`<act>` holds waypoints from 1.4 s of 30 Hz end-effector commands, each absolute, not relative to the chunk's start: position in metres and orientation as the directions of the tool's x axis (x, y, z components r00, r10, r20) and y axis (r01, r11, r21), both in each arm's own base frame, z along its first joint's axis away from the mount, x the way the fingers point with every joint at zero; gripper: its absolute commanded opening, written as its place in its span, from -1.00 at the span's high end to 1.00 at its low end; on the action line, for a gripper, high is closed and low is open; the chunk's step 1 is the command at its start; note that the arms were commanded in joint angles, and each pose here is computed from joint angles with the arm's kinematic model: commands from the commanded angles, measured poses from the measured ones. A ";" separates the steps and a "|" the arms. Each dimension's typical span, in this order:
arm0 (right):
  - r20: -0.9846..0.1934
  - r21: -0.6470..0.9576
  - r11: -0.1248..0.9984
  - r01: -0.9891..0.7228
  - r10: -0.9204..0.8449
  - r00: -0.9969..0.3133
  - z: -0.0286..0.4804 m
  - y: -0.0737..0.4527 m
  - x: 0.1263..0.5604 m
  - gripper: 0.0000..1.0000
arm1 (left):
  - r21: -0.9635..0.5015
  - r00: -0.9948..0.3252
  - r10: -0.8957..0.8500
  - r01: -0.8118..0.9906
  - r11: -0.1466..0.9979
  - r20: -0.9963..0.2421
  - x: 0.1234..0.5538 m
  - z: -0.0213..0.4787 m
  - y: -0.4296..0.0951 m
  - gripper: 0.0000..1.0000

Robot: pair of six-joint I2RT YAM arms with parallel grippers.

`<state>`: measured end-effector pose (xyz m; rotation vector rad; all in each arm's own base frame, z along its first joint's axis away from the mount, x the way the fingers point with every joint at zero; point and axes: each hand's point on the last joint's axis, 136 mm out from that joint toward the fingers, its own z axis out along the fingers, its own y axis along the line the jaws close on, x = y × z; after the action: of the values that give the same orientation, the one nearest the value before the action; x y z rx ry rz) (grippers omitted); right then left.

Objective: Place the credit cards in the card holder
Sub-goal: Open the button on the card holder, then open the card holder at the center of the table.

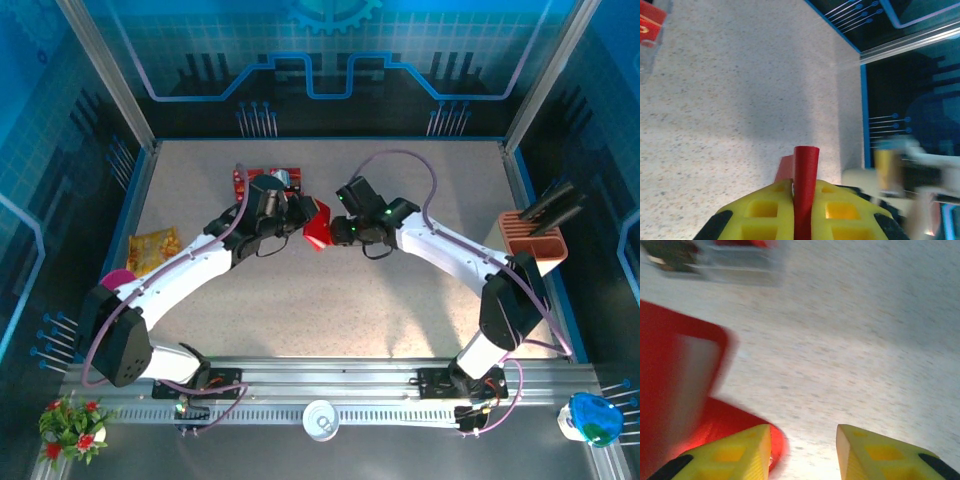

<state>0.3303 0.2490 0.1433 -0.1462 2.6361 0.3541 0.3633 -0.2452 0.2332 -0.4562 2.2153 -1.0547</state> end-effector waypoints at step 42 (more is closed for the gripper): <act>-0.261 0.947 0.298 -0.118 0.506 -0.822 0.272 0.245 0.361 0.09 | -0.994 -0.662 -0.746 -0.001 0.105 -0.078 0.406 0.311 -0.259 1.00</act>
<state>0.3600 0.2436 0.2629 0.3484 2.1084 1.5233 0.4053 -0.2611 0.2921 -0.7574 1.8679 -1.5501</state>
